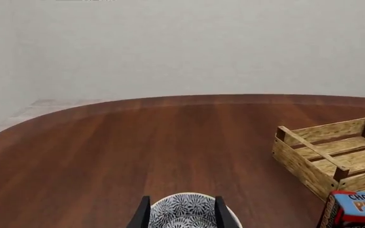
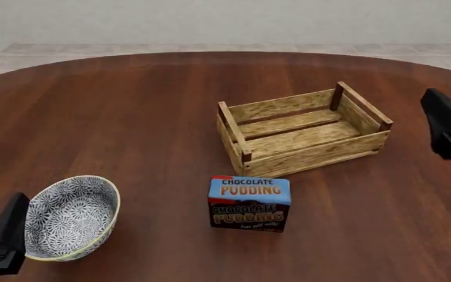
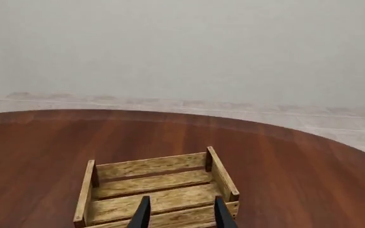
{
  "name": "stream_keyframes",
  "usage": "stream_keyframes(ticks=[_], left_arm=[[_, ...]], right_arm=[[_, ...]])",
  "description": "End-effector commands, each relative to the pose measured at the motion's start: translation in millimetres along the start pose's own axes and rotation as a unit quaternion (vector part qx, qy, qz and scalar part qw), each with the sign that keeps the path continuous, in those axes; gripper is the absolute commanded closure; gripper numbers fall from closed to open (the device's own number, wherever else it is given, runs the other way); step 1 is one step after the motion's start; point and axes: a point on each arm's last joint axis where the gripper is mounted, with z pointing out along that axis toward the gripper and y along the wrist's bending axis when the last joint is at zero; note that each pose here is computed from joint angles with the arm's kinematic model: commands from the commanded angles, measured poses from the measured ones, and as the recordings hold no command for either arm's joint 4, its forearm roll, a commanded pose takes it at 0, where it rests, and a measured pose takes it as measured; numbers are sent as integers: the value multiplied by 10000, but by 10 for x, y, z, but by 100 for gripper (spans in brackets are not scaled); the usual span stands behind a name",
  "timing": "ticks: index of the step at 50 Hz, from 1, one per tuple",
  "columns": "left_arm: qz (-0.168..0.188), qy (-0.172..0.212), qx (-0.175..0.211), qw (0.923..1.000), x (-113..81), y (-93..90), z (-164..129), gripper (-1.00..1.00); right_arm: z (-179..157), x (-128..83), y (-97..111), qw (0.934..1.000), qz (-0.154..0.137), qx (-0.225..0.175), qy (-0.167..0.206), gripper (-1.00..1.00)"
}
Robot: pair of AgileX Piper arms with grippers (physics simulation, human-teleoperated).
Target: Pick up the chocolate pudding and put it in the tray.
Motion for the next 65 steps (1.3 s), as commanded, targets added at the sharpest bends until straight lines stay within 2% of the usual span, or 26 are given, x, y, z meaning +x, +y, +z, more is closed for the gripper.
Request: stream_keyframes(ticks=[1, 4, 5, 9, 11, 14, 17, 18, 19, 20, 24, 31, 35, 37, 39, 40, 45, 49, 50, 53, 54, 56, 58, 63, 65], left_arm=[[19, -21, -11, 10000, -17, 1, -2, -100], [20, -25, -18, 10000, -21, 2, -2, -100], [20, -25, -19, 10000, -22, 2, -2, -100], [24, -29, -24, 10000, 4, 3, -1, -100], [24, -30, -30, 10000, -3, 3, -1, -100], [34, -35, -43, 10000, -18, 5, -2, -100], [43, -34, -51, 10000, 3, 6, -1, -100], [46, -34, -50, 10000, 1, 6, -1, -100], [54, -36, -49, 10000, -2, 6, -1, -100], [65, -35, -48, 10000, -9, 5, -2, -100], [87, -30, -47, 9999, -10, 5, -1, -100], [122, -18, -55, 9999, -7, 6, 0, -100], [136, -13, -55, 9999, -5, 6, 1, -100], [145, -11, -52, 9999, 3, 6, 1, -100], [146, -9, -52, 9999, -2, 6, 1, -100], [143, -4, -55, 9999, -8, 6, 2, -100], [137, -9, -63, 9999, -1, 7, 1, -100], [116, -10, -82, 9999, -4, 9, 0, -100], [112, -11, -87, 9999, 7, 10, 0, -100], [106, -12, -89, 9999, 9, 10, 0, -100], [103, -14, -89, 9999, 7, 10, 0, -100], [101, -17, -89, 9999, 6, 10, 0, -100], [98, -20, -90, 9999, 5, 10, 0, -100], [89, -32, -98, 9999, 2, 11, -1, -100], [84, -35, -106, 9999, 1, 12, -1, -100]], right_arm=[[369, -375, 104, 9990, -229, -356, 165, -100], [442, -480, 112, 9988, -280, -370, 136, -100], [479, -493, 129, 9978, -494, -417, 144, -100], [613, -543, 231, 9966, -413, -672, 244, -100], [676, -612, 284, 9944, -649, -798, 228, -100], [849, -750, 438, 9920, -390, -1109, 464, -100], [974, -795, 534, 9891, -401, -1270, 624, -100], [1042, -779, 591, 9868, -397, -1358, 789, -100], [1049, -801, 631, 9859, -341, -1431, 792, -100], [1098, -803, 680, 9837, -452, -1513, 859, -100], [1171, -833, 788, 9803, -422, -1676, 961, -100], [1348, -839, 985, 9702, -810, -1961, 1173, -100], [1405, -901, 1021, 9687, -916, -1999, 1150, -100], [1422, -900, 1092, 9639, -1099, -2126, 1165, -100], [1450, -905, 1087, 9642, -1114, -2104, 1170, -100], [1456, -899, 1180, 9591, -1182, -2255, 1235, -100], [1556, -911, 1215, 9585, -1167, -2244, 1313, -100], [1596, -915, 1279, 9546, -1247, -2327, 1382, -100], [1601, -909, 1329, 9507, -1336, -2410, 1421, -100], [1631, -927, 1352, 9498, -1353, -2427, 1435, -100], [1630, -922, 1393, 9471, -1397, -2492, 1465, -100], [1647, -930, 1415, 9461, -1410, -2513, 1478, -100], [1661, -906, 1476, 9414, -1490, -2600, 1549, -100], [1733, -895, 1552, 9360, -1598, -2674, 1637, -100], [1734, -868, 1623, 9298, -1709, -2784, 1695, -100]])
